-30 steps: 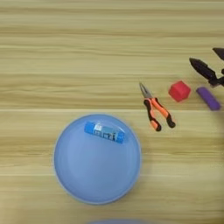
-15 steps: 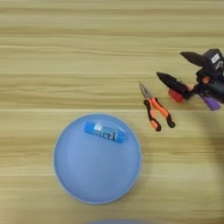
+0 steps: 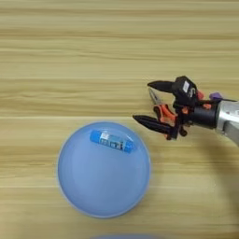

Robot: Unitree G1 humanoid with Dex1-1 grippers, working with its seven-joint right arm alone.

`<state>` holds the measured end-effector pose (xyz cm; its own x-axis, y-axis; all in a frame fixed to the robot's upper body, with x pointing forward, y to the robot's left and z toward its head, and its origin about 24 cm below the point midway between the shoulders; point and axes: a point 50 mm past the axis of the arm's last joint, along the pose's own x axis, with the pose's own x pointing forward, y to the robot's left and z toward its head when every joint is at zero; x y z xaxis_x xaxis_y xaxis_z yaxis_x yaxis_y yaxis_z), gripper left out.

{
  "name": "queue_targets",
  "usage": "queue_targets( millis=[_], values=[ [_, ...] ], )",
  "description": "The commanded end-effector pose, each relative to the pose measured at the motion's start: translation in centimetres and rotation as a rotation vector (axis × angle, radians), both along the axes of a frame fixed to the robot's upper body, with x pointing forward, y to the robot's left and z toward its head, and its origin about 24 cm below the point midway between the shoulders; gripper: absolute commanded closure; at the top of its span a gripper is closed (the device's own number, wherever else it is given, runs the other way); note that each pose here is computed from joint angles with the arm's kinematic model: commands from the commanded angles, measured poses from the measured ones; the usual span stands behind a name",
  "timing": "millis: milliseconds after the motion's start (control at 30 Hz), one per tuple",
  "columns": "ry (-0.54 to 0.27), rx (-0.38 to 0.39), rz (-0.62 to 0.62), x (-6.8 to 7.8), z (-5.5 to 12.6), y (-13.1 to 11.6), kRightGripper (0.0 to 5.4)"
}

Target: Move the objects on the table

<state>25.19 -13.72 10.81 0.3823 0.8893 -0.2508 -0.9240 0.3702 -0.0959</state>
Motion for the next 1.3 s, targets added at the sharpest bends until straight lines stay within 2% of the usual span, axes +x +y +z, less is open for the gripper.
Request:
queue_targets(
  millis=[33,533,900,1300],
  values=[
    [-0.068,-0.039,0.073,0.5,1.7,1.1,0.03],
    [0.043,-0.162,0.174,1.1,-1.7,3.8,0.03],
    [0.047,-0.190,0.231,1.3,-2.9,5.1,0.03],
    [0.036,-0.210,0.234,1.6,-3.8,5.6,1.21]
  ],
)
